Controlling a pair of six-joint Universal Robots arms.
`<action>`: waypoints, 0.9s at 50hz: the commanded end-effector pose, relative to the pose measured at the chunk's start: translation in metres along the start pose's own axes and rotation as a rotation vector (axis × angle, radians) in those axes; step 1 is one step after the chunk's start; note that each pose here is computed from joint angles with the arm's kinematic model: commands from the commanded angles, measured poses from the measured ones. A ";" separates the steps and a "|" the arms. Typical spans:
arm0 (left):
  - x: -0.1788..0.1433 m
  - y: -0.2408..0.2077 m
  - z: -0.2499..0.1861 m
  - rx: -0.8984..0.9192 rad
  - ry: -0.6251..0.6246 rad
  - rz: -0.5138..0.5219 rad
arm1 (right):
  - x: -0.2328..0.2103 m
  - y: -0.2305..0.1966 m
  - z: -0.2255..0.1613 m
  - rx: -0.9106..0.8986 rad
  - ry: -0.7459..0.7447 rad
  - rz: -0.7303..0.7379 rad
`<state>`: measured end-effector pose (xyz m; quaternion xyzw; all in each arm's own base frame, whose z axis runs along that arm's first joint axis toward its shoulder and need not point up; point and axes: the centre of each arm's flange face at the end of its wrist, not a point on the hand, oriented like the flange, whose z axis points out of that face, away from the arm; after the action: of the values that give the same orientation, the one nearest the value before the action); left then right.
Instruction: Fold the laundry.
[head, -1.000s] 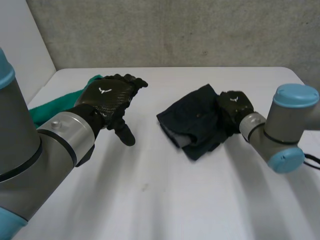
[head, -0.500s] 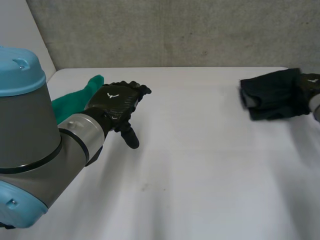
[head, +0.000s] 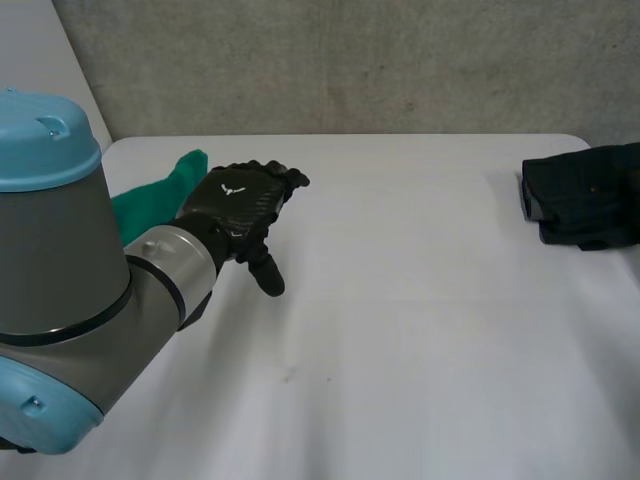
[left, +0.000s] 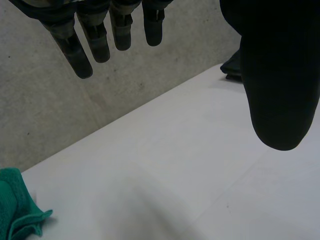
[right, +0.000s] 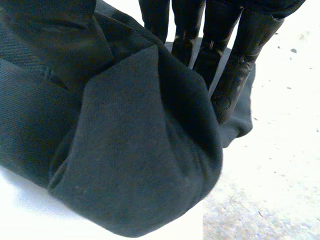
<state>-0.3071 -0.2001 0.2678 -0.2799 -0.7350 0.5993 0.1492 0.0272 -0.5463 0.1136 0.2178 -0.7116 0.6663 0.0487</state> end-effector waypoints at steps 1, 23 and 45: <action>0.002 0.001 0.000 -0.002 0.005 0.001 | -0.004 0.006 0.000 -0.007 -0.013 0.004; 0.001 -0.004 -0.004 0.009 0.001 0.002 | 0.031 -0.071 -0.029 -0.072 0.160 -0.189; -0.048 -0.025 -0.002 0.077 -0.136 -0.019 | -0.100 -0.276 -0.134 0.219 -0.036 -0.056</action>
<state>-0.2883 -0.2117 0.2937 -0.2494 -0.7200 0.6332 0.1358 0.0941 -0.4586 0.3618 0.1815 -0.6101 0.7362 0.2299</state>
